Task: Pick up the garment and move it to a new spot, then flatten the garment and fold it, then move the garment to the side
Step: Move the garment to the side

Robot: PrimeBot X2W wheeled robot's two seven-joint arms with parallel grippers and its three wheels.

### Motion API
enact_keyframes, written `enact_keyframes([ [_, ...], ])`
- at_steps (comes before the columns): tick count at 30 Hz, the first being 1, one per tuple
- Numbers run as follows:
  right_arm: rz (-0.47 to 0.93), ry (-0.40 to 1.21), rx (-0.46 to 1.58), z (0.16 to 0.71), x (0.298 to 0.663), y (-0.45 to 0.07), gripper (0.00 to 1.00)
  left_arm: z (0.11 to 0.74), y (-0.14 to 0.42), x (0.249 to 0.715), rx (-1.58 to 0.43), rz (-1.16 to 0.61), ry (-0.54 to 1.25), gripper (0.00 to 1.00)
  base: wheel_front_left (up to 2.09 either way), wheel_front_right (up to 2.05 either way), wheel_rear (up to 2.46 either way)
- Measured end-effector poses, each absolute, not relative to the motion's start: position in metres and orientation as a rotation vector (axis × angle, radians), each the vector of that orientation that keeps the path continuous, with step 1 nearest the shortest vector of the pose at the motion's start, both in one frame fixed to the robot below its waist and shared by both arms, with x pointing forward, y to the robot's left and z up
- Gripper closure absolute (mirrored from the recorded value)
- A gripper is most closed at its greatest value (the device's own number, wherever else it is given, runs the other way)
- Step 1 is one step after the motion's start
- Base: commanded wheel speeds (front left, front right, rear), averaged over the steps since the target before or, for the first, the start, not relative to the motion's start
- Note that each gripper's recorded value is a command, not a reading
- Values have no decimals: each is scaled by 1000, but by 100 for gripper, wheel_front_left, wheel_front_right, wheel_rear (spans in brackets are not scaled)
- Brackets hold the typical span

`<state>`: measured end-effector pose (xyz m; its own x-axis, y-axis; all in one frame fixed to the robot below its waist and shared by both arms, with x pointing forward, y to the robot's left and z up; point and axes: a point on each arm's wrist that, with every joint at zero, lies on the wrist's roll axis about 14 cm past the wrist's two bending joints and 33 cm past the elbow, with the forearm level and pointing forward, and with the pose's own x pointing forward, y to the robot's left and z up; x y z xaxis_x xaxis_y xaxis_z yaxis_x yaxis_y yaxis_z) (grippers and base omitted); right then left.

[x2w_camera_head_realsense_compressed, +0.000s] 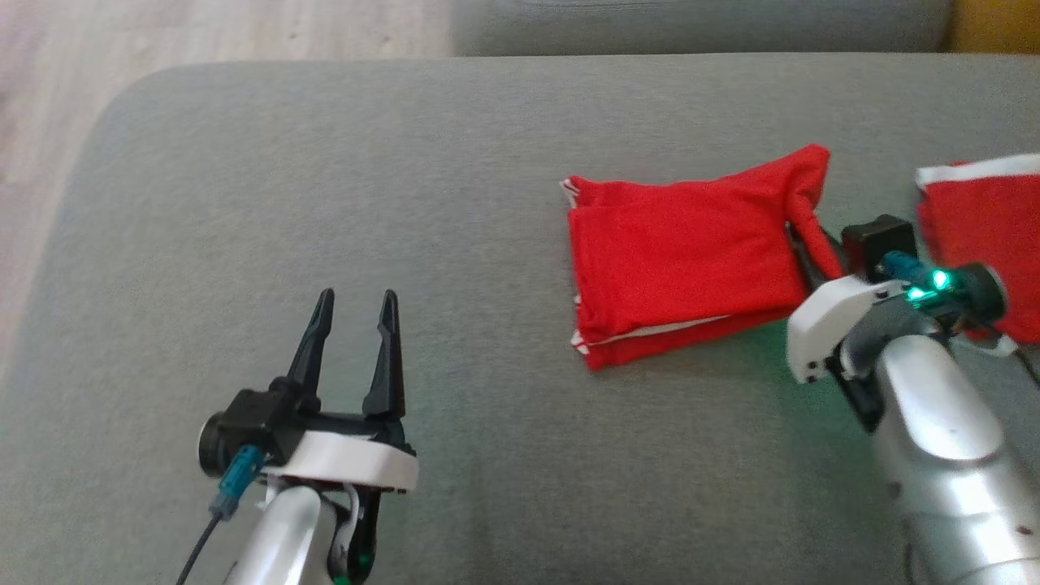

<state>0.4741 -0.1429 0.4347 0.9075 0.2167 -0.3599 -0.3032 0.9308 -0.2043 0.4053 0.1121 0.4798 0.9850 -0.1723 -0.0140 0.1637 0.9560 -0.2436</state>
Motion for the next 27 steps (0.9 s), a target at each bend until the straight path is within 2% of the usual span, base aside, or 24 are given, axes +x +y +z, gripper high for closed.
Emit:
enact_keyframes([
  [9, 67, 375, -472, 467, 469, -280, 100, 473, 83, 422, -258, -248, 54, 0, 0, 0, 0],
  [17, -68, 443, -601, 482, 477, -357, 100, 461, 77, 441, -258, -277, 74, 0, 0, 0, 0],
  [23, -141, 483, -633, 483, 483, -392, 100, 444, 78, 447, -262, -270, 111, 0, 0, 0, 0],
  [27, -135, 491, -637, 475, 487, -393, 100, 442, 79, 452, -265, -270, 114, 0, 0, 0, 0],
])
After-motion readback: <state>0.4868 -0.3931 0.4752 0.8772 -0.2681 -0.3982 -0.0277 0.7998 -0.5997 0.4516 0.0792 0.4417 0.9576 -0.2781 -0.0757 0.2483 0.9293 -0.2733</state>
